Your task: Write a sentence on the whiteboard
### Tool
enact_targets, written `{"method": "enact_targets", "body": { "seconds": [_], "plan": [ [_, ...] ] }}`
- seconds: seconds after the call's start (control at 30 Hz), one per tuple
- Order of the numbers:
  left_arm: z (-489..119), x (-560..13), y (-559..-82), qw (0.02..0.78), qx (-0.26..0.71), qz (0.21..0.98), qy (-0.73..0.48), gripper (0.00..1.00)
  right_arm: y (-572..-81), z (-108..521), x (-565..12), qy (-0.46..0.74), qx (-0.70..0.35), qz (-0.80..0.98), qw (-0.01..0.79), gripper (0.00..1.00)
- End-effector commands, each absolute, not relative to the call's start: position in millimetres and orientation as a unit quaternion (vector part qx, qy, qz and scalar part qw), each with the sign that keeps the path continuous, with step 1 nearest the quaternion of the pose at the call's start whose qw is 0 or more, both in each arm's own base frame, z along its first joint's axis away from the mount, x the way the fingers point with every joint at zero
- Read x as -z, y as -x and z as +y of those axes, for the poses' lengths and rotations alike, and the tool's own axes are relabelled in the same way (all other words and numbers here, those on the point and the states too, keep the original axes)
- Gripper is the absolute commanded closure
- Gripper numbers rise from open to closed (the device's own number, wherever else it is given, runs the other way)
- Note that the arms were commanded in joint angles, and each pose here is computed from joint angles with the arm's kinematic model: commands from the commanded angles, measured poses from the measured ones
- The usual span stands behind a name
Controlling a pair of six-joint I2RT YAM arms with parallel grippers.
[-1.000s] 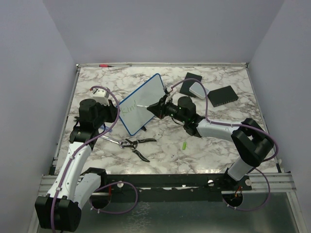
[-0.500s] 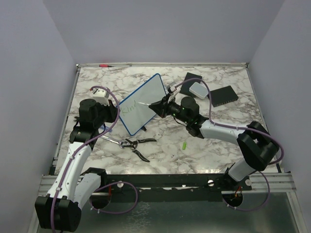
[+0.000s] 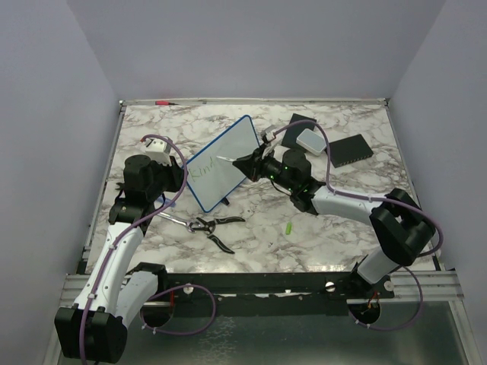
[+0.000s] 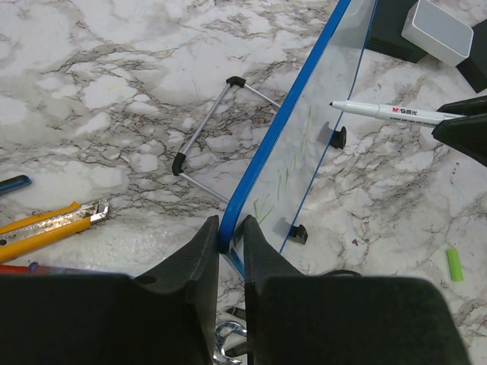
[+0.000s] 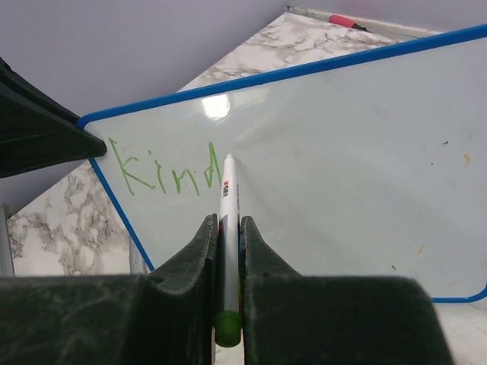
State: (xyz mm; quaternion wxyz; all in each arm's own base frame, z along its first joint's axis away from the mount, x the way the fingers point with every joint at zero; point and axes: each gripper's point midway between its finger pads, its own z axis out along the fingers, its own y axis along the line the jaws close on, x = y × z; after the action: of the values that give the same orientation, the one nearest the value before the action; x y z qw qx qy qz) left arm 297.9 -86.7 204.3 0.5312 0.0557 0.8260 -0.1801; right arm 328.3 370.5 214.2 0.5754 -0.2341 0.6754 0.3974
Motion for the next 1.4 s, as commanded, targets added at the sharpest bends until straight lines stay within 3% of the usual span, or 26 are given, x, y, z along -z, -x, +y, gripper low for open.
{"method": "enact_targets", "body": {
  "seconds": [0.0,0.87,1.37],
  "plan": [
    [-87,-199,-295,0.528,0.177,0.828,-0.064,0.97,-336,375,-220,0.235,-0.396,0.668,0.585,0.99],
    [-87,-200,-295,0.529,0.177,0.828,-0.063,0.97,-330,372,-173,0.227,-0.394,0.705,0.544,0.99],
    [-87,-200,-295,0.529,0.176,0.828,-0.064,0.97,-334,373,-197,0.221,-0.399,0.687,0.566,0.99]
  ]
}}
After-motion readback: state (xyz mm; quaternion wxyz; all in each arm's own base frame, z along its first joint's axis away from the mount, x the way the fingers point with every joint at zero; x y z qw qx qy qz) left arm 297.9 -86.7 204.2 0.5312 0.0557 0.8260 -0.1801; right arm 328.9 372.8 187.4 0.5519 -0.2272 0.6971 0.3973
